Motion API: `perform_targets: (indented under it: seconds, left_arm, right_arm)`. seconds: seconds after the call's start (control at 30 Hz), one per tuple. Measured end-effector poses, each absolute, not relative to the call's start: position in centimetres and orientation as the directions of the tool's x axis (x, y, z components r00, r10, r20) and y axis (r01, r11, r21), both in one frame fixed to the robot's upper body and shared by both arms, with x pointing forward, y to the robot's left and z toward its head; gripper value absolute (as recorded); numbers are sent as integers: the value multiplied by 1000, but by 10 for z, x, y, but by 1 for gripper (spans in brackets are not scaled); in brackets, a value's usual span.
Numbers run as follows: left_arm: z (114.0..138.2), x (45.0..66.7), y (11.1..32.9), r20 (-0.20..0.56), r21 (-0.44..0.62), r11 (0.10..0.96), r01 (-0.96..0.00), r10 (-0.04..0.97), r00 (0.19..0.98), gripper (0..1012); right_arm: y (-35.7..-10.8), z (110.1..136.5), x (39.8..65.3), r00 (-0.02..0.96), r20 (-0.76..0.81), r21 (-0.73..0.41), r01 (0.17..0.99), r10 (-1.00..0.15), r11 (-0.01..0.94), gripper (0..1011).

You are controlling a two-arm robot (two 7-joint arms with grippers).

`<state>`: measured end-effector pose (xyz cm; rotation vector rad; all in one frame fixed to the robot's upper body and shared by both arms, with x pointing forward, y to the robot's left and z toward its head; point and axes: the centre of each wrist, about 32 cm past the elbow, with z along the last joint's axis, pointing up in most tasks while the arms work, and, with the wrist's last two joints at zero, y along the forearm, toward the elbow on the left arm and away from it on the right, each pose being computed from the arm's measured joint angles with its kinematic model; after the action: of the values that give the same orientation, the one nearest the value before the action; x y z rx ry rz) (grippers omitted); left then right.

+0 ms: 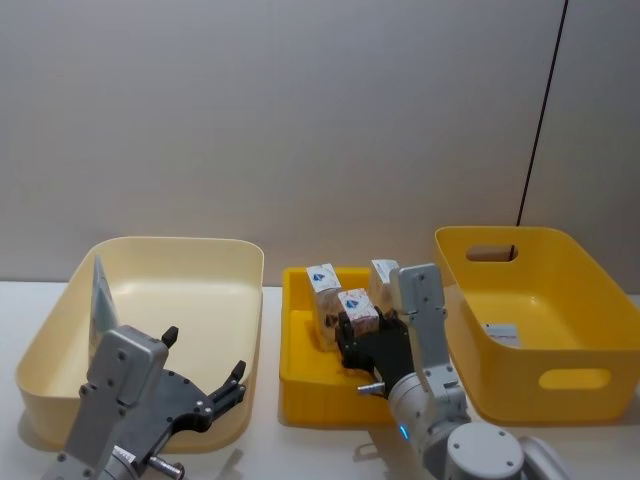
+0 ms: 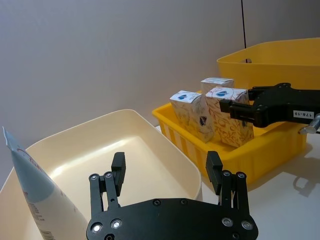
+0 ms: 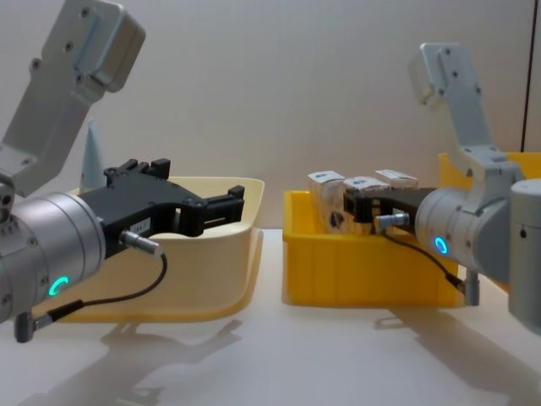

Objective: Bimanual collaborative sorting of washing and personal care products

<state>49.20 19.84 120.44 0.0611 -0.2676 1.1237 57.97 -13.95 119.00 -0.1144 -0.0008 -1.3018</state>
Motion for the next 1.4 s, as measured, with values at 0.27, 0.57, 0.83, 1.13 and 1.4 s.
perform_targets:
  seconds: [0.27, 0.57, 0.83, 1.13, 1.4]
  left_arm:
    - [1204, 492, 198, 242, -86, 434, -897, 882, 404, 1003]
    - [1204, 492, 198, 242, -86, 434, -897, 882, 404, 1003]
    - [1204, 492, 198, 242, -86, 434, -897, 882, 404, 1003]
    - [1204, 492, 198, 242, -86, 434, -897, 882, 404, 1003]
    - [1204, 492, 198, 242, -86, 434, -897, 882, 404, 1003]
  right_arm:
    - [-145, 1195, 579, 285, 80, -17, 959, -955, 284, 455]
    - [-155, 1211, 579, 289, 97, 98, 949, -952, 299, 455]
    - [-175, 1234, 579, 253, 108, 217, 938, -961, 271, 457]
    - [-206, 1254, 573, 153, 106, 309, 934, -982, 179, 457]
    - [-230, 1262, 562, 60, 99, 309, 947, -993, 88, 457]
